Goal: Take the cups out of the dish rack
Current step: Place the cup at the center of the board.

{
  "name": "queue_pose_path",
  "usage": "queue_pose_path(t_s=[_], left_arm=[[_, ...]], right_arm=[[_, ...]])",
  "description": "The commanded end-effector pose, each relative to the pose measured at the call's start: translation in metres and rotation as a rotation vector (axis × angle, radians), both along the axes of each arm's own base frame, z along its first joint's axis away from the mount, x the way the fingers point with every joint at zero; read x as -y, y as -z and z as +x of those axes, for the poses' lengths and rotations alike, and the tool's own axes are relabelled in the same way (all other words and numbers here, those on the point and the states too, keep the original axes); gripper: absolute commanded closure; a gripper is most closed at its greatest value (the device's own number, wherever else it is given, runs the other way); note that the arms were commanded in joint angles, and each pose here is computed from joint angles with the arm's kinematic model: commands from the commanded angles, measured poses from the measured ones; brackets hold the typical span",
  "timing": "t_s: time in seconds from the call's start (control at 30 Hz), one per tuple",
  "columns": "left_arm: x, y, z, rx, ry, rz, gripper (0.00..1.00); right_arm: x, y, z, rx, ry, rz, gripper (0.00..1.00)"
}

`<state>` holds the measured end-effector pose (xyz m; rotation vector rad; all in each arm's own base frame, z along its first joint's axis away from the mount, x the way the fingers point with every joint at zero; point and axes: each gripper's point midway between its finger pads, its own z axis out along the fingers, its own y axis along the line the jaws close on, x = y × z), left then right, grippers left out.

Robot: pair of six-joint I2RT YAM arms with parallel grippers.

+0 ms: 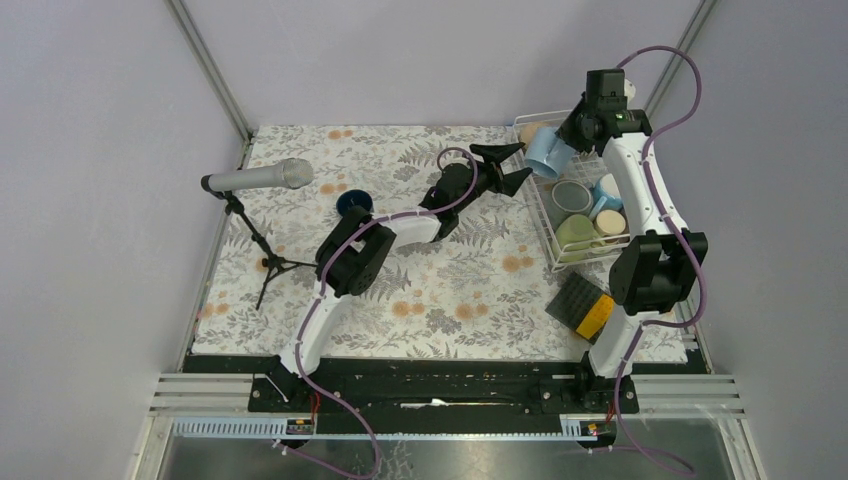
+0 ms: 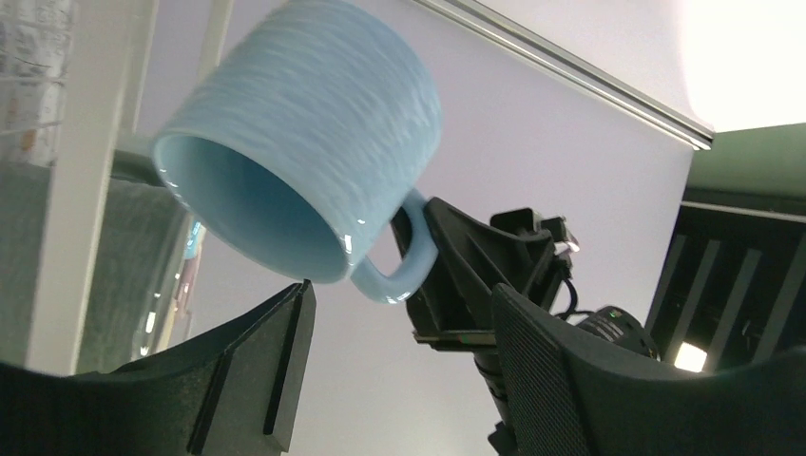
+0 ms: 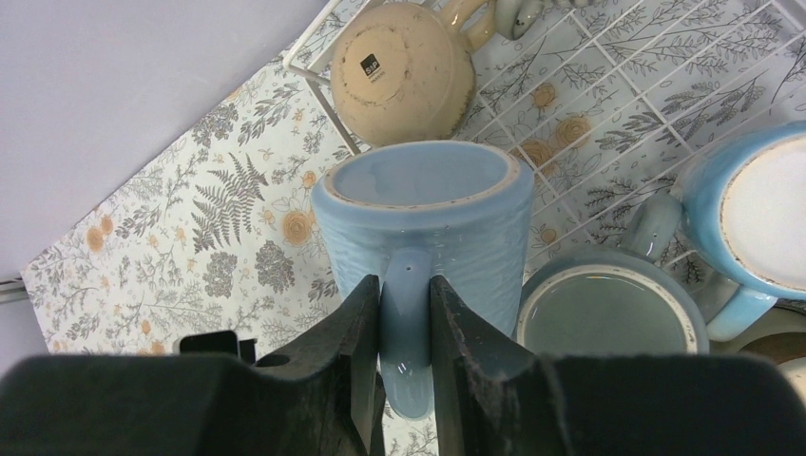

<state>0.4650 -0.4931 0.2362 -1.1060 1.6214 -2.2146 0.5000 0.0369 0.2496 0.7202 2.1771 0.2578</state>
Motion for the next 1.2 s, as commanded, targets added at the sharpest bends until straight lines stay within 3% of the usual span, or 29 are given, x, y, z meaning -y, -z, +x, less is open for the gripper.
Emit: queue_pose_path(t_s=[0.0,0.47,0.87,1.0,1.07,1.13,1.17], left_arm=[[0.005,-0.009,0.006,-0.005,0.005,-0.031,0.28],[0.008,-0.023,0.025,-0.011,-0.014,-0.117,0.35],[-0.01,-0.046,0.024,0.017,-0.063,-0.202,0.55],[-0.016,-0.051,0.024,0.025,-0.086,-0.224,0.66],[-0.019,-0.054,0.023,0.032,-0.093,-0.237,0.79],[-0.024,-0.058,0.024,0.038,-0.116,-0.246,0.98],[-0.025,-0.06,0.024,0.04,-0.124,-0.248,1.0]], right_arm=[[-0.01,-0.082,0.006,0.255,-0.018,0.056,1.0],[-0.029,-0.086,0.0,0.269,-0.05,0.075,1.0],[-0.042,-0.076,-0.012,0.295,-0.042,0.202,1.0],[-0.044,-0.074,-0.016,0.31,-0.026,0.241,1.0],[-0.044,-0.071,-0.018,0.313,-0.016,0.254,1.0],[-0.044,-0.071,-0.021,0.318,-0.013,0.264,1.0],[-0.044,-0.07,-0.023,0.318,-0.011,0.268,1.0]])
